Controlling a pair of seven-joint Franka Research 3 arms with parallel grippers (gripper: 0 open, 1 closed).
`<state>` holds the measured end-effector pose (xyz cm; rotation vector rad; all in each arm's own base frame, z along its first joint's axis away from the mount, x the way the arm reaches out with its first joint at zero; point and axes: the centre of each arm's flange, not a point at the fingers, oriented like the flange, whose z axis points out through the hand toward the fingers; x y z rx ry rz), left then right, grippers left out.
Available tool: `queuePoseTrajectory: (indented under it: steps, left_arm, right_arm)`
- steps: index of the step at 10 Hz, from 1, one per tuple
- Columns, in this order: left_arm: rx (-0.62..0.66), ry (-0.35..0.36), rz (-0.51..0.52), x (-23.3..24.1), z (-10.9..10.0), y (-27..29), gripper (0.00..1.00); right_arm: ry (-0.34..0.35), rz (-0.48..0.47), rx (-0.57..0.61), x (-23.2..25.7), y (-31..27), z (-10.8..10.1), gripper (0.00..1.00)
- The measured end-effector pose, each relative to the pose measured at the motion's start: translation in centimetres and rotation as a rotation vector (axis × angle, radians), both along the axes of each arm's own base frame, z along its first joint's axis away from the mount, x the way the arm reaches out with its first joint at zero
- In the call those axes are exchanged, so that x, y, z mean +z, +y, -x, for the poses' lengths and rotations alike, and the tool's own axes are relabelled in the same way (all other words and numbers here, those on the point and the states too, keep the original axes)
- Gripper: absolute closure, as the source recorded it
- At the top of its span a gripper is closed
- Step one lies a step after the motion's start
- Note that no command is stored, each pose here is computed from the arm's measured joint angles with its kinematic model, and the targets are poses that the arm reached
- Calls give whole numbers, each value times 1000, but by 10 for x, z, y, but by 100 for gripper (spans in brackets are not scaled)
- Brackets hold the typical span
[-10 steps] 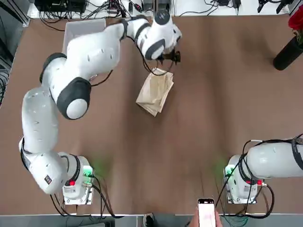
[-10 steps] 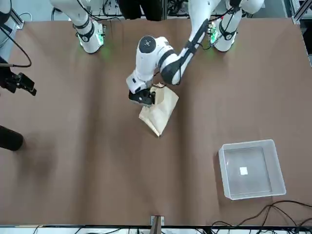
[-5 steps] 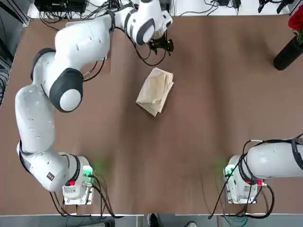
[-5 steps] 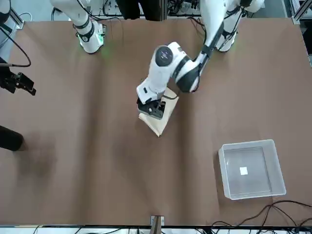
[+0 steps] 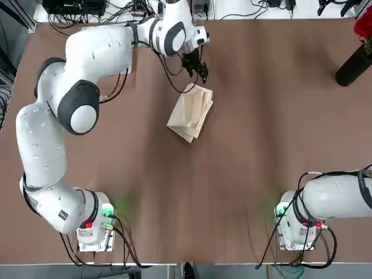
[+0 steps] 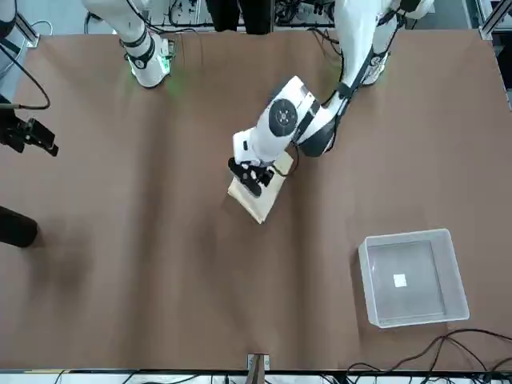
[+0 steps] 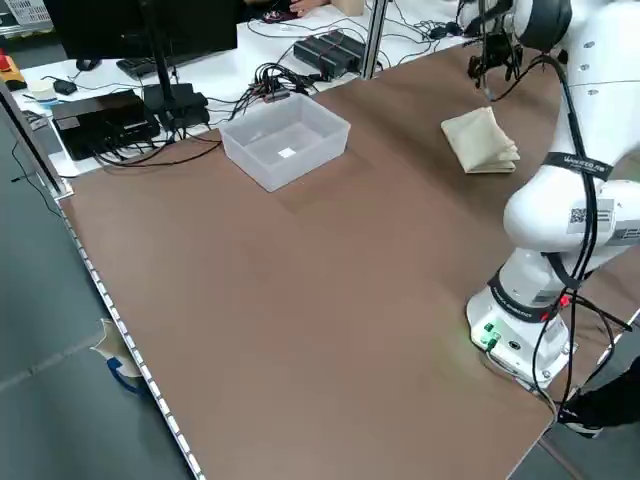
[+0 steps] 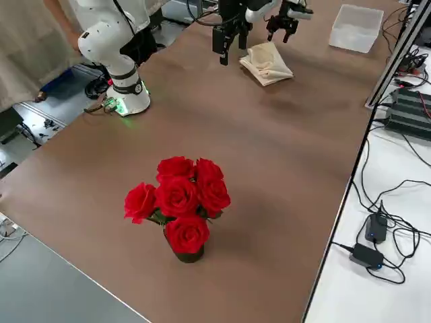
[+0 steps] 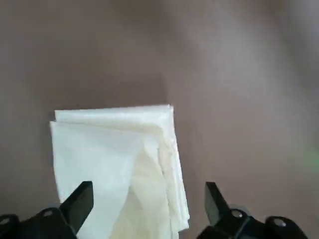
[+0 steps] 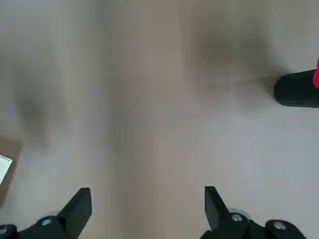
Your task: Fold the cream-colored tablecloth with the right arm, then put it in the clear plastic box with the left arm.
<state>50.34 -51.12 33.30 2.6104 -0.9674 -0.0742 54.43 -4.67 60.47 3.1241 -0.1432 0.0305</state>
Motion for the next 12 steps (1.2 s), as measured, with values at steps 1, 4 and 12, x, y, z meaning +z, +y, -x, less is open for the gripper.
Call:
queuePoseTrajectory:
  steps: [1, 4, 12]
  left_arm:
    - [-51, 14, 23, -18, -8, 9, 1]
    - [-120, 19, 87, -44, -34, 35, 1]
    - [-134, 65, 207, -79, -90, 122, 0]
  right_arm:
    - [10, -1, 2, -1, -5, 1, 0]
    - [76, -23, -25, 1, -40, 18, 0]
    - [6, -35, -12, 44, -38, 44, 0]
